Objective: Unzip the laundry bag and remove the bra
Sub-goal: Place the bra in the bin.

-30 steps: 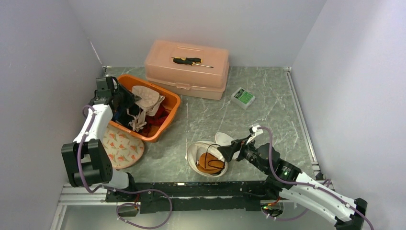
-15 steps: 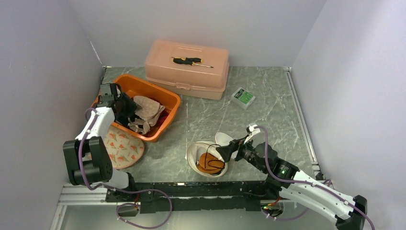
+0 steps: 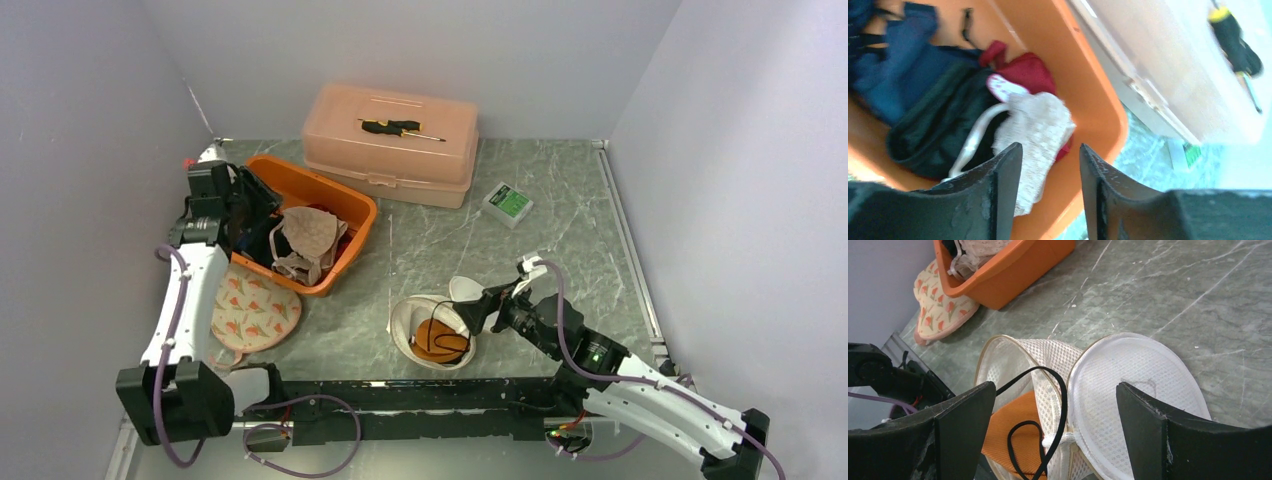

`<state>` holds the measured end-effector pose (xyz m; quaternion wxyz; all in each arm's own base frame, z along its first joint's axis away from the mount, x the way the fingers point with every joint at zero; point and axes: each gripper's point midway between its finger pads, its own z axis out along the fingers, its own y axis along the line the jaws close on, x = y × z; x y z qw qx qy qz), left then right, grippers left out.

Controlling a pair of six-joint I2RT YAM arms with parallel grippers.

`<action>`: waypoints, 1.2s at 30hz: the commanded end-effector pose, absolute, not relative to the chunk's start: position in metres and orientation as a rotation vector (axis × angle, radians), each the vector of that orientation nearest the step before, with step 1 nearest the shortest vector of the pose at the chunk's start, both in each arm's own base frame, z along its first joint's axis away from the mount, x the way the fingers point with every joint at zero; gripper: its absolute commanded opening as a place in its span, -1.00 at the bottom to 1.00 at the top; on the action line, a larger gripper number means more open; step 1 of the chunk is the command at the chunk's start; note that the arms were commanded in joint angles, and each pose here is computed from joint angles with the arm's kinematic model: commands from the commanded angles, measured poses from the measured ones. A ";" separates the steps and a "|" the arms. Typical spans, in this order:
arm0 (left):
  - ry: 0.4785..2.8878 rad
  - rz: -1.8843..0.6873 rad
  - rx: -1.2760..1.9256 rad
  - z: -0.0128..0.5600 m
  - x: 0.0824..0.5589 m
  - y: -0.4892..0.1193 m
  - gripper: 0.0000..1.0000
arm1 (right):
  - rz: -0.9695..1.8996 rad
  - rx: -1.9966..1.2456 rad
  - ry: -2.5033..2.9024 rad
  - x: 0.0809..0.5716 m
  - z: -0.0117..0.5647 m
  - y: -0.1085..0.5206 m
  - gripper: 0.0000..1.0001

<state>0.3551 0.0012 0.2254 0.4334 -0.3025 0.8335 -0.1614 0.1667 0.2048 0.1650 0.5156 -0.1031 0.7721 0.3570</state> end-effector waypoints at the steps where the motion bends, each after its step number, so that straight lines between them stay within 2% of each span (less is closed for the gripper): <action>1: 2.104 -0.572 -0.525 0.235 0.358 -0.061 -0.07 | 0.852 -0.242 1.808 0.173 0.186 0.208 0.88; 4: 2.206 -0.599 -0.414 0.218 0.356 -0.100 -0.26 | 0.837 -0.236 1.824 0.175 0.184 0.208 0.88; 7: 2.272 -0.567 -0.464 0.189 0.353 -0.100 -0.44 | 0.836 -0.229 1.832 0.175 0.183 0.207 0.87; 11: 2.311 -0.475 -0.557 0.162 0.347 -0.085 -0.53 | 0.841 -0.210 1.836 0.172 0.183 0.202 0.86; 14: 2.276 -0.490 -0.559 0.175 0.342 -0.085 -0.51 | 0.843 -0.208 1.843 0.169 0.183 0.198 0.86; 16: 2.224 -0.551 -0.503 0.200 0.338 -0.093 -0.38 | 0.848 -0.216 1.842 0.166 0.188 0.197 0.86; 20: 2.145 -0.678 -0.243 0.253 0.315 -0.135 0.08 | 0.843 -0.210 1.840 0.165 0.202 0.193 0.86; 22: 2.150 -0.765 -0.103 0.262 0.293 -0.168 0.19 | 0.840 -0.196 1.828 0.167 0.209 0.192 0.87; 27: 2.276 -0.957 0.132 0.230 0.235 -0.235 0.37 | 0.803 -0.188 1.846 0.174 0.209 0.194 0.86; 29: 2.323 -1.010 0.206 0.212 0.213 -0.254 0.52 | 0.797 -0.213 1.882 0.175 0.201 0.201 0.81; 30: 2.338 -1.032 0.240 0.204 0.205 -0.261 0.75 | 0.801 -0.226 1.893 0.175 0.197 0.204 0.76; 31: 2.353 -1.040 0.267 0.197 0.199 -0.265 0.86 | 0.805 -0.237 1.905 0.174 0.193 0.207 0.70; 34: 2.403 -1.012 0.301 0.177 0.190 -0.266 0.88 | 0.846 -0.276 1.925 0.172 0.187 0.220 0.54; 36: 2.431 -1.005 0.310 0.163 0.186 -0.264 0.88 | 0.859 -0.311 1.949 0.170 0.180 0.227 0.50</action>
